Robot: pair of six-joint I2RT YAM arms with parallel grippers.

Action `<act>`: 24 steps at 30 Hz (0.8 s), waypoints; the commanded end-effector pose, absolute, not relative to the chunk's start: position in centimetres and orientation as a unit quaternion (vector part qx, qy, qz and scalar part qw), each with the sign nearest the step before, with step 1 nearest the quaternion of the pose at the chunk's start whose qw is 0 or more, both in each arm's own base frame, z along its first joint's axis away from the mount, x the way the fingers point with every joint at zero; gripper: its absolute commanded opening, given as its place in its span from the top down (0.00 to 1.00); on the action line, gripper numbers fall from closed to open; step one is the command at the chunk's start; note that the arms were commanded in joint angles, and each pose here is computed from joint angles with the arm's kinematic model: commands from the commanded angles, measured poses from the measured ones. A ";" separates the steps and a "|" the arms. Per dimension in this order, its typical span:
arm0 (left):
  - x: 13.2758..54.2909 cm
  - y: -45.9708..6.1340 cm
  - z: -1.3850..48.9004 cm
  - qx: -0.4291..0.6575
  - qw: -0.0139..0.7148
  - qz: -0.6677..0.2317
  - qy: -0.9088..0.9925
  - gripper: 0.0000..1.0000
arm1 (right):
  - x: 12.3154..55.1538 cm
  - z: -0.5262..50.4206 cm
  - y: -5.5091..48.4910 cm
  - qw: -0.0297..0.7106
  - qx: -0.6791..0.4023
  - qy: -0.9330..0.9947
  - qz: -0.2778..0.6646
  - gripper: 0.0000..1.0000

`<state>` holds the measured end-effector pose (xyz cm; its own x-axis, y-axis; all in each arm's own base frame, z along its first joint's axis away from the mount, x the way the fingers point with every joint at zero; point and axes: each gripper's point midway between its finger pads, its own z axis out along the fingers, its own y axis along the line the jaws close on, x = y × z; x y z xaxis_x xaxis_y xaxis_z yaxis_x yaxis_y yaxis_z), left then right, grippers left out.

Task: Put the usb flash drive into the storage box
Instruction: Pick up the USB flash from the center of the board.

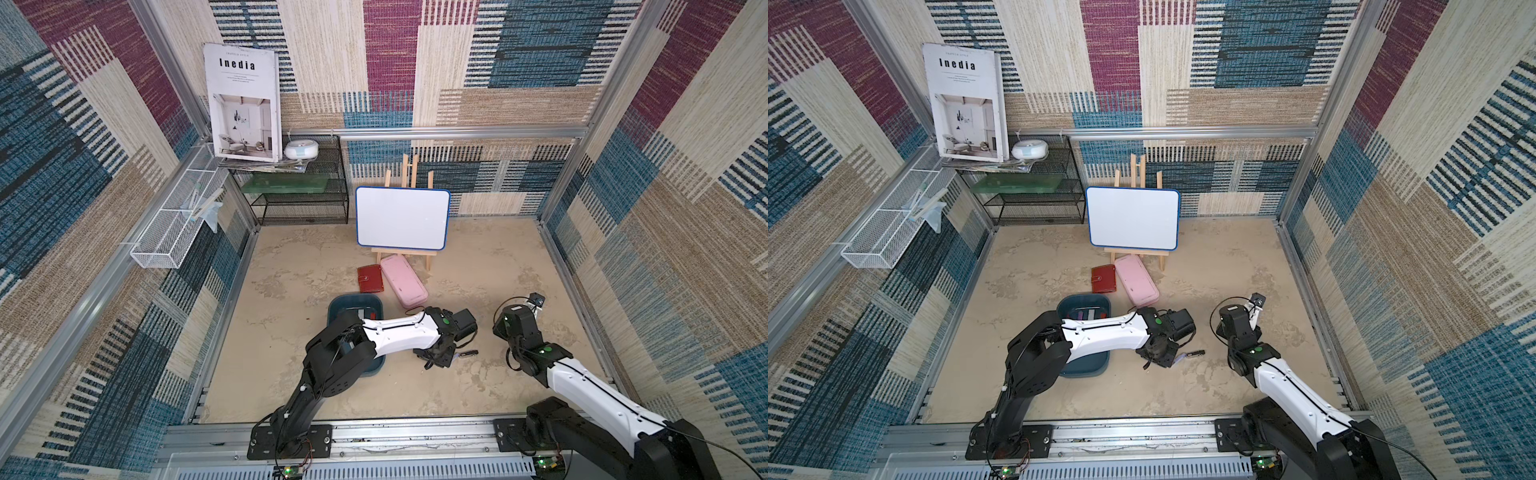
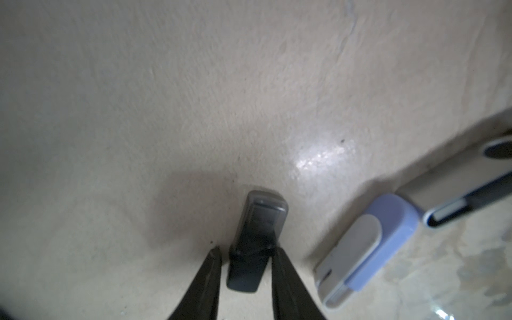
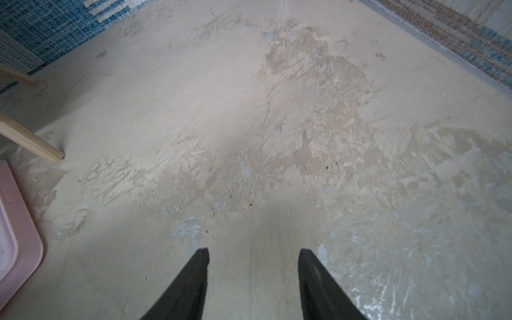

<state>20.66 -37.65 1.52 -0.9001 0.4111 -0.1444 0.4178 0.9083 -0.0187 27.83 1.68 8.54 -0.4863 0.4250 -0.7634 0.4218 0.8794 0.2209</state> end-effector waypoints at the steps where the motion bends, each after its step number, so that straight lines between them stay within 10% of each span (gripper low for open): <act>1: 20.1 -36.6 0.3 0.230 0.041 0.001 0.972 0.66 | 28.3 9.2 1.9 0.455 0.248 0.855 0.011 0.43; 24: 21.1 -37.1 -0.3 0.236 0.042 -0.009 0.971 0.85 | 28.4 9.1 2.0 0.454 0.247 0.856 0.013 0.43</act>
